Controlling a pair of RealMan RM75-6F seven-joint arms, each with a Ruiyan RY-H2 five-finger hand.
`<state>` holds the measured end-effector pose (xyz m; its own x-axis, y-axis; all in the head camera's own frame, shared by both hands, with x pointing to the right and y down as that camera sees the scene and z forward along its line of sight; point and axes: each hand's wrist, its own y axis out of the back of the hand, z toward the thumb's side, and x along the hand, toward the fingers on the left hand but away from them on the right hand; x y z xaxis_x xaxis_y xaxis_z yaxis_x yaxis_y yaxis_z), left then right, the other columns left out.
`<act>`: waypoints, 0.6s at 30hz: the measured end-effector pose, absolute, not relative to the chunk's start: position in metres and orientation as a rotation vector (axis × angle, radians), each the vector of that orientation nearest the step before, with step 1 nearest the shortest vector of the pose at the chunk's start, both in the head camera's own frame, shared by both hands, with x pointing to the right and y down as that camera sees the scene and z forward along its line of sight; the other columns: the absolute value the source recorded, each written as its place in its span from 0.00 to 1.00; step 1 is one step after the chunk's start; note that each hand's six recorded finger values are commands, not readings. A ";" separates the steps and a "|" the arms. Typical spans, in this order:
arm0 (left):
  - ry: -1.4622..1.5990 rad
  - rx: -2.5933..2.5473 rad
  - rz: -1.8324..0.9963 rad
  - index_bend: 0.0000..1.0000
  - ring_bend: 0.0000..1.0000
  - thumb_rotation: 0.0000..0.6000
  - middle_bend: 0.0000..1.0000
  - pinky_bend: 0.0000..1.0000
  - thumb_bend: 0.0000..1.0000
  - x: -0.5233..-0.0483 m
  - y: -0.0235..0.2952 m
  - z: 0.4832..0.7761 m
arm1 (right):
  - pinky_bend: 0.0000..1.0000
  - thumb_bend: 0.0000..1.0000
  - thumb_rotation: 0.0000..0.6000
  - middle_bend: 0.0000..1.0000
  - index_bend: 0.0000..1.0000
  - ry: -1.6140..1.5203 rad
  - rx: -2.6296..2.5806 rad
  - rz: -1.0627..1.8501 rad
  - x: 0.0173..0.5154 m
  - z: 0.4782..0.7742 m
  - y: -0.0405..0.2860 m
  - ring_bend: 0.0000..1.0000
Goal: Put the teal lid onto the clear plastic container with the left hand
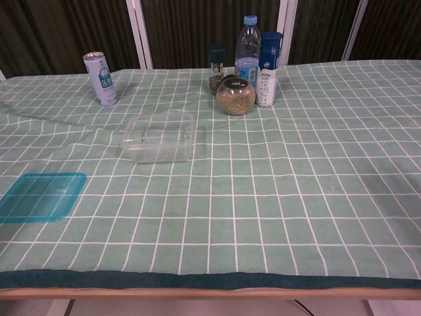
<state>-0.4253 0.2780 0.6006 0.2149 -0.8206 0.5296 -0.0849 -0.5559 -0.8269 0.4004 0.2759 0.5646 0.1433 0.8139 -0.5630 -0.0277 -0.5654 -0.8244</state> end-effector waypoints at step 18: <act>0.626 -2.155 -1.220 0.00 0.00 1.00 0.00 0.00 0.30 -0.360 0.250 0.639 | 0.00 0.19 1.00 0.00 0.00 -0.769 -1.739 1.499 0.398 0.566 0.275 0.00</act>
